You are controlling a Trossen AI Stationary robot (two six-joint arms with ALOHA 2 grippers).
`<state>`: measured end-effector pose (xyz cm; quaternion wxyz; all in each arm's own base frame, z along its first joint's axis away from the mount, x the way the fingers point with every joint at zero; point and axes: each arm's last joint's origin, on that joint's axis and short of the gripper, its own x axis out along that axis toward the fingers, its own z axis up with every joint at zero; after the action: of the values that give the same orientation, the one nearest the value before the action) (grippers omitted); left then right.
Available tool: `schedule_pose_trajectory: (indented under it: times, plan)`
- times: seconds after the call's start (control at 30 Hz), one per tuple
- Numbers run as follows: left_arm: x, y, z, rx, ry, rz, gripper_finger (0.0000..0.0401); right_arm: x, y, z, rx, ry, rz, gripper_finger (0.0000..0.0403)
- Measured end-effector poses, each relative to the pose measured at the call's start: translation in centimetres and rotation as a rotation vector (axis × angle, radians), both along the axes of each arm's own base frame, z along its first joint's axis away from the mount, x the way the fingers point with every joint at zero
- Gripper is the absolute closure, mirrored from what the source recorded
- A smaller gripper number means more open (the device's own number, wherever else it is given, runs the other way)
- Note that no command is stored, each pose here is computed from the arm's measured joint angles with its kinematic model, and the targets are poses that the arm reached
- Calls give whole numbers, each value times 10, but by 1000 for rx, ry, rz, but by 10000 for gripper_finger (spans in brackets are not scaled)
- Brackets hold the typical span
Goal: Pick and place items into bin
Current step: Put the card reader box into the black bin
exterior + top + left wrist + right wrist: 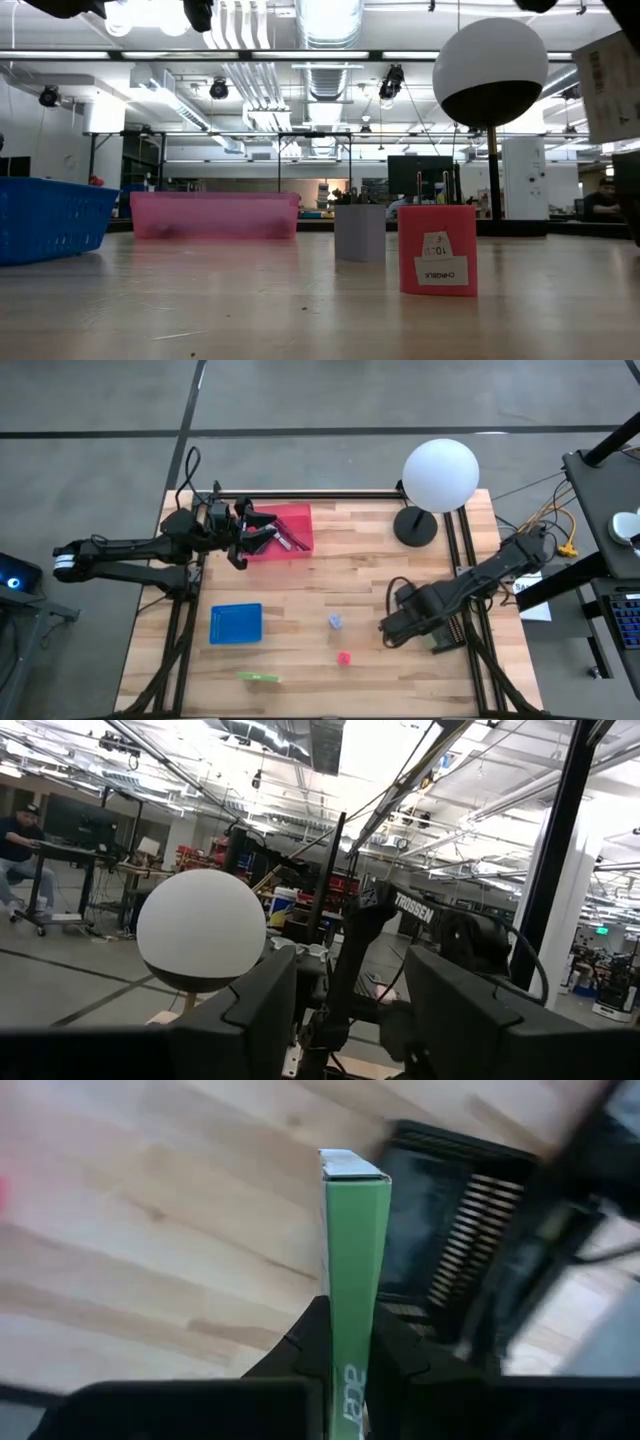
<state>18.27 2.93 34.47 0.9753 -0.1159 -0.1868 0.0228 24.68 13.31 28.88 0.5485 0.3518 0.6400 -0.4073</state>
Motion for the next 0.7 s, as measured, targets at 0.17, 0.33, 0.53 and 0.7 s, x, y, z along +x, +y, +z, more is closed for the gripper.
schedule_pose_trajectory:
  times: [0.17, 0.33, 0.53, 0.7]
  plan:
    - [0, 0, 0, 0, 3, 0, 228, -13, -5, 6, -27, 10, -47, 384]
    - [0, 0, 0, 0, 1, 0, 228, -20, -4, -4, -65, 38, -81, 384]
    - [0, 0, 0, 0, 2, -1, 228, -32, -1, -26, -91, 145, -127, 385]
    - [0, 0, -1, 0, 2, -1, 228, -41, 1, -39, -133, 196, -157, 385]
